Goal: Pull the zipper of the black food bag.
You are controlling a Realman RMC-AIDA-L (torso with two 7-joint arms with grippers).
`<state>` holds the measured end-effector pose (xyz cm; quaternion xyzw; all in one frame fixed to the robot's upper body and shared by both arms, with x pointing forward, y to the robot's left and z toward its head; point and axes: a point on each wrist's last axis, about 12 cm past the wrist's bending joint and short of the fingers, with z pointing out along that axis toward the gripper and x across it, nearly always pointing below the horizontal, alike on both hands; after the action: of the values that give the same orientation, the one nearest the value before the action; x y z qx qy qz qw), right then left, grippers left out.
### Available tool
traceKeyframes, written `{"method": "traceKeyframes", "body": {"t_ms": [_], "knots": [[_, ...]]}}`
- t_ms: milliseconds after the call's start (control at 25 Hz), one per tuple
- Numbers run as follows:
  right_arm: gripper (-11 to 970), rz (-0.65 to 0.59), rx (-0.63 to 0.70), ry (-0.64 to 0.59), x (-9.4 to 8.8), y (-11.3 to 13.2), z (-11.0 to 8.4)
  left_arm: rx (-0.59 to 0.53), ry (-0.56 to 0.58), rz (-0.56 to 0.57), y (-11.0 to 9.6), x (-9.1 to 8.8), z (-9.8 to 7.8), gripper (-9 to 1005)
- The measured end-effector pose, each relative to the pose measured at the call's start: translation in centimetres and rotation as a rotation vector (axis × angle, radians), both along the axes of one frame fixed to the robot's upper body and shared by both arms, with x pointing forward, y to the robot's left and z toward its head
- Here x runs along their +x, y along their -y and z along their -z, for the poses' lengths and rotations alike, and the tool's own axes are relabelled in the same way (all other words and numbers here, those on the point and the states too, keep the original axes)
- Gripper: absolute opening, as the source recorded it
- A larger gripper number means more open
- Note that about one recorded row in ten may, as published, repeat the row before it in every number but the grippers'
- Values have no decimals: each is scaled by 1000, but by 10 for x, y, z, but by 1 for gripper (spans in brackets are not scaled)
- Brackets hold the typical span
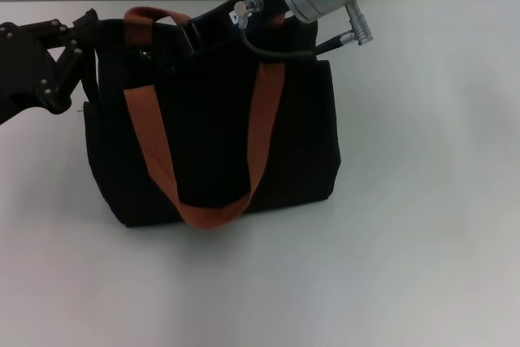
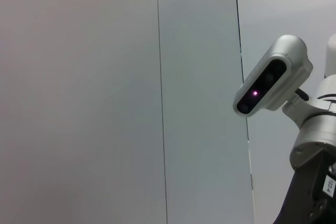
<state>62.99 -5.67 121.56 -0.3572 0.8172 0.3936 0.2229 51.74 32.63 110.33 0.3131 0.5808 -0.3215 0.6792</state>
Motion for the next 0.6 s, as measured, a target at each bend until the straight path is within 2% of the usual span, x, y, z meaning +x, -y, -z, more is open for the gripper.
{"method": "traceKeyframes", "body": {"t_ms": [240, 600], "knots": [[-1, 77, -74, 6, 0, 9, -2, 0, -2, -3, 0, 0, 0, 24], [-1, 237, -175, 18, -6, 48, -2, 2, -3, -29, -3, 2, 0, 24]]}}
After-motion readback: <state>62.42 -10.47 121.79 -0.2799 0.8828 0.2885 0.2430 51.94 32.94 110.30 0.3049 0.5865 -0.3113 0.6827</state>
